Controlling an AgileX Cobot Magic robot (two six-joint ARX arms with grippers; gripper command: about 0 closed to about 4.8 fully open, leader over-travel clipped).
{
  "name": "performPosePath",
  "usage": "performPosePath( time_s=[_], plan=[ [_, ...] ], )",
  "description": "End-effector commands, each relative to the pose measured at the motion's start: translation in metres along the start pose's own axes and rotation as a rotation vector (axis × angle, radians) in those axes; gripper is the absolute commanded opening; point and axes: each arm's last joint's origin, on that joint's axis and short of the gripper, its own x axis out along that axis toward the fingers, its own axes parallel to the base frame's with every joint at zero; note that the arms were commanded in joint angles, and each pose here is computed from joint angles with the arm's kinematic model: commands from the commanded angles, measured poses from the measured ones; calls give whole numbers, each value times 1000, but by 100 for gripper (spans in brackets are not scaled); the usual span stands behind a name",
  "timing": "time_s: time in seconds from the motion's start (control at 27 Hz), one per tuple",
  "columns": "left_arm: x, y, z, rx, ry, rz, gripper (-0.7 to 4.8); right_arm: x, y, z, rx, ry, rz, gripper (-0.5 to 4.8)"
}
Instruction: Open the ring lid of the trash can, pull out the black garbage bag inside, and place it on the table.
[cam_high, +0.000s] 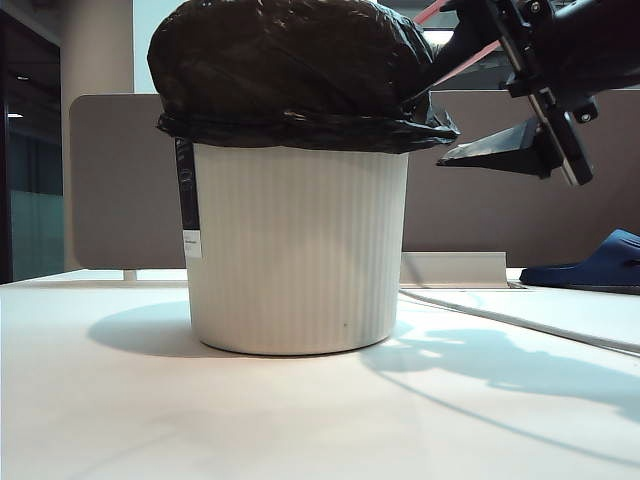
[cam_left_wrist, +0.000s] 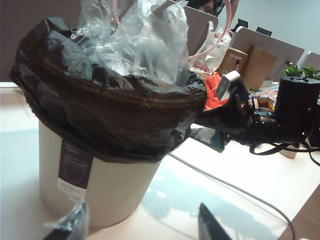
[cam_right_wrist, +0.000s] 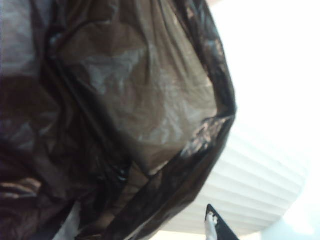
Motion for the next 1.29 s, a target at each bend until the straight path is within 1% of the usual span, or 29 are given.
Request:
performPosePath(
  time_s=[0.04, 0.18, 0.33, 0.52, 0.81, 0.96, 1.04, 1.15, 1.29],
  plan=[
    [0, 0, 0, 1, 1, -6, 279, 0, 2, 1, -11, -38, 54, 300],
    [0, 0, -1, -1, 4, -5, 279, -2, -4, -5, -18, -61, 79, 265],
    [0, 0, 0, 0, 3, -5, 279, -1, -11, -11, 1, -60, 97, 265],
    [0, 0, -1, -1, 4, -5, 279, 0, -14, -14, 33, -104, 185, 265],
    [0, 0, -1, -2, 10, -20, 279, 7, -20, -15, 53, -101, 226, 265],
    [0, 0, -1, -2, 10, -22, 279, 10, -23, -16, 58, -103, 229, 263],
    [0, 0, -1, -2, 10, -22, 279, 10, -23, -16, 59, -103, 229, 257],
    [0, 0, -1, -2, 10, -22, 278, 11, -23, -16, 57, -106, 232, 200],
    [0, 0, -1, -2, 10, -21, 278, 11, -24, -16, 57, -105, 231, 198]
  ],
)
